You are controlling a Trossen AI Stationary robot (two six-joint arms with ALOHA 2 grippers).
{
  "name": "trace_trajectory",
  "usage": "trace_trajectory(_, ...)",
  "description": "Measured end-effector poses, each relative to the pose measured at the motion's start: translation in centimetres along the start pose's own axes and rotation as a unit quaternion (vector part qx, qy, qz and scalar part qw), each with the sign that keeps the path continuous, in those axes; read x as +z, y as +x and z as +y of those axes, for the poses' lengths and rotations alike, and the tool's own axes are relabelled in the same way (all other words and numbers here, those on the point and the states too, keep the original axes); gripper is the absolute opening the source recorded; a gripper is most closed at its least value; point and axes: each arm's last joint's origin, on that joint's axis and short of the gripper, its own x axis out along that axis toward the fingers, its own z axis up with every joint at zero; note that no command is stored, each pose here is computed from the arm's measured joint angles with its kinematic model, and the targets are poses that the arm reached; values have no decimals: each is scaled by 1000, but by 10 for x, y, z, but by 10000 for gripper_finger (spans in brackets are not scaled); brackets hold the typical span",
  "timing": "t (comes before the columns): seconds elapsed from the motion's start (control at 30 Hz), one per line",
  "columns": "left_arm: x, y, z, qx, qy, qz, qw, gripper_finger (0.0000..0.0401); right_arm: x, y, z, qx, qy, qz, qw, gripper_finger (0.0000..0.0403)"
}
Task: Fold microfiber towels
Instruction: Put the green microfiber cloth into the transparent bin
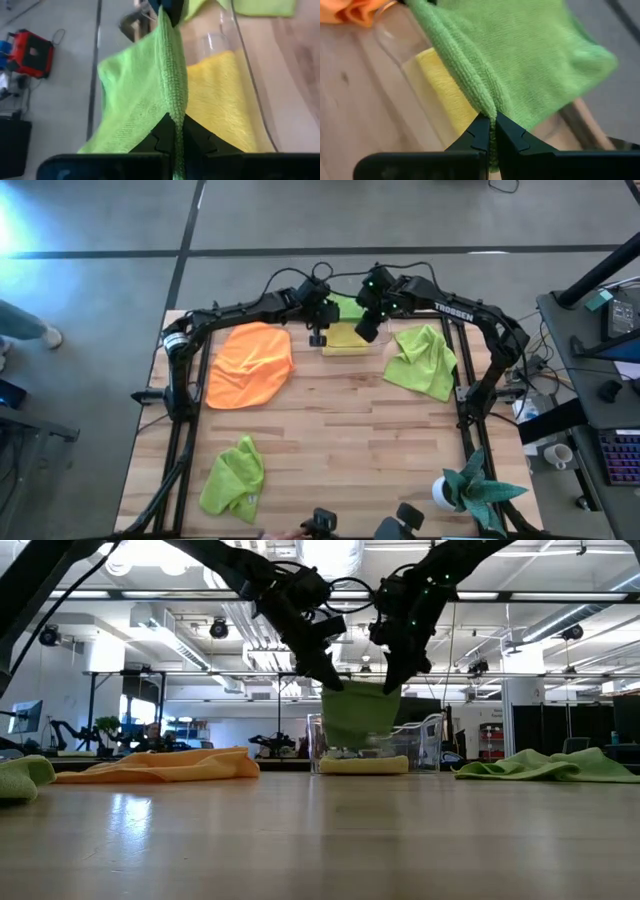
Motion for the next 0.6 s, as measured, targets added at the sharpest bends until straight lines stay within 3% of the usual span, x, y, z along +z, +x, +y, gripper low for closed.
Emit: trace_trajectory(0.6,-4,4,-13,-52,-10,-9,999,3,-18,20,3,21,29,31,999,11)
